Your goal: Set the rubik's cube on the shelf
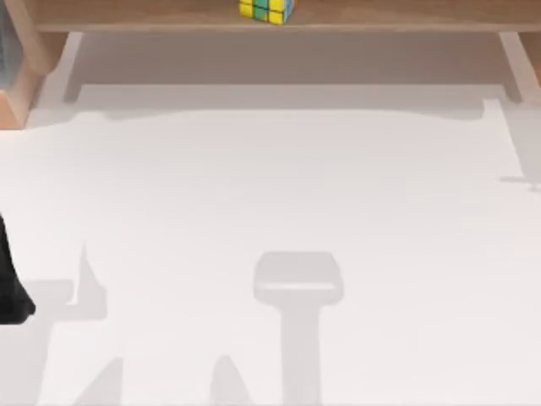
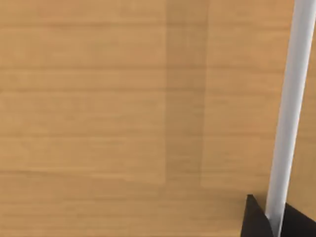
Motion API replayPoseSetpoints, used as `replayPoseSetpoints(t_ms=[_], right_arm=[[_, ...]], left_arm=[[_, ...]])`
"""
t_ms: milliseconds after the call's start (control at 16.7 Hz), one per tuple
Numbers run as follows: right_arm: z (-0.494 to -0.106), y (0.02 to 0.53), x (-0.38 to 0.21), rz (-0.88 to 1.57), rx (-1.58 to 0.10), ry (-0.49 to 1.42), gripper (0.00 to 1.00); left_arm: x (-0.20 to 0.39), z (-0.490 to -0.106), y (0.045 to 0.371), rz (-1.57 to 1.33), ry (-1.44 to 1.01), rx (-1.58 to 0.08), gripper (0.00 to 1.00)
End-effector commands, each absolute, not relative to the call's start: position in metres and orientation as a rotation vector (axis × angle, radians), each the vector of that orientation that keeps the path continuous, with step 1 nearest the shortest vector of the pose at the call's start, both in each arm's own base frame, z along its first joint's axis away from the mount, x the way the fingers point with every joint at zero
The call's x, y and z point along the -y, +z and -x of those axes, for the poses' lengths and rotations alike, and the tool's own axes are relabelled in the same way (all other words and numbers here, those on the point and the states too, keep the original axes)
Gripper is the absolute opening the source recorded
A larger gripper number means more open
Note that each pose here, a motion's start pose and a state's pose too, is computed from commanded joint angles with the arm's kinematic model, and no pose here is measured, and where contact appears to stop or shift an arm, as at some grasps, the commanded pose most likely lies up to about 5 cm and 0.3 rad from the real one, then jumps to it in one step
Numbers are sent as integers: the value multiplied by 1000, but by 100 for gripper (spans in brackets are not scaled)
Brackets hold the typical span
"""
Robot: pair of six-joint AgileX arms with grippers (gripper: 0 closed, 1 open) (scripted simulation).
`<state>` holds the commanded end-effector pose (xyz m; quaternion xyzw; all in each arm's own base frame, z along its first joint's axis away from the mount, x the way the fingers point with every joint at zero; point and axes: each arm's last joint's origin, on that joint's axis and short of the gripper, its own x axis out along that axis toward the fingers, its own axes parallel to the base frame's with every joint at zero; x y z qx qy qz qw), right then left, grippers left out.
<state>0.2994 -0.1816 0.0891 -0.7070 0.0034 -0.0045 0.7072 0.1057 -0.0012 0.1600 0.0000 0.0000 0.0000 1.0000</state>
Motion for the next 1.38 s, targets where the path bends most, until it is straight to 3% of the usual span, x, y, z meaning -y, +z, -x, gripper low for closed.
replayPoseSetpoints(t_ms=[480, 960, 1380], right_arm=[[-312, 88, 181, 1563, -20, -8, 0], [-372, 89, 183, 1565, -15, -11, 0], [-381, 85, 185, 1558, -30, -8, 0]], left_arm=[[1, -106, 160, 0, 0, 0, 100], [1, -106, 160, 0, 0, 0, 100], [1, -106, 160, 0, 0, 0, 100]])
